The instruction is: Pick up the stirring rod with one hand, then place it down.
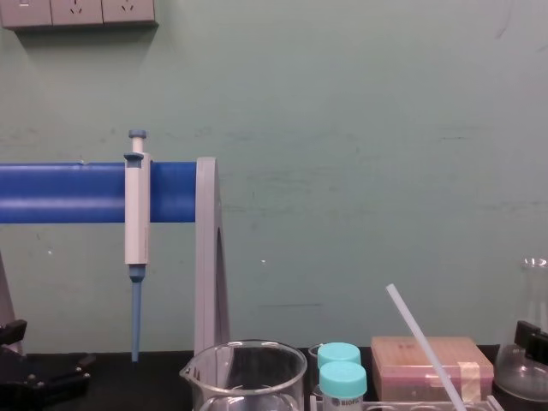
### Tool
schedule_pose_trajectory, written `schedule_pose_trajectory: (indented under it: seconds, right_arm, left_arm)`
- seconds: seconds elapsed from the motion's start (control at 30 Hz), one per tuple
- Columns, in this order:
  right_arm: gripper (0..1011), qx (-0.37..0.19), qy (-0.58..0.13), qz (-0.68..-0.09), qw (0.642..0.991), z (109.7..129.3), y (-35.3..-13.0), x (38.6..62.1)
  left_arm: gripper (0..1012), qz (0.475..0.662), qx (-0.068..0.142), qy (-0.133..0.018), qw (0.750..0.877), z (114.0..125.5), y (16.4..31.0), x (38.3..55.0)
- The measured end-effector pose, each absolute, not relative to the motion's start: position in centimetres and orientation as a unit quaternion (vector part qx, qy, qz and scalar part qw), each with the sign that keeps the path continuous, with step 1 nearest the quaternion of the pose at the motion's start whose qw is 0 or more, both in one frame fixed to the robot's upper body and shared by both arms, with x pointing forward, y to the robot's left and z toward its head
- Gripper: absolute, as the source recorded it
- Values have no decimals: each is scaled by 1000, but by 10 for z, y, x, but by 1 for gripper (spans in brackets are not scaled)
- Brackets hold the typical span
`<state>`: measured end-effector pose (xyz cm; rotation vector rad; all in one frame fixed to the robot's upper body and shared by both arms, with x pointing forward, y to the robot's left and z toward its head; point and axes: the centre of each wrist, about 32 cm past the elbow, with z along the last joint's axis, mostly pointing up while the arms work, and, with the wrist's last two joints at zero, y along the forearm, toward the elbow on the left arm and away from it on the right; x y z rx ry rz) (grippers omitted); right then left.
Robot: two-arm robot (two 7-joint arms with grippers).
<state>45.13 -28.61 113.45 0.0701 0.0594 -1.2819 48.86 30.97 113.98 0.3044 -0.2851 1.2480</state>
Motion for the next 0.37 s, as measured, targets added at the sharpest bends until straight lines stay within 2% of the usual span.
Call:
schedule_pose_trajectory:
  seconds: [0.37]
  right_arm:
    - [1003,32,26,-597,801,1135,-286,451]
  left_arm:
    - [1000,580,141,-132,791,1140,310,489]
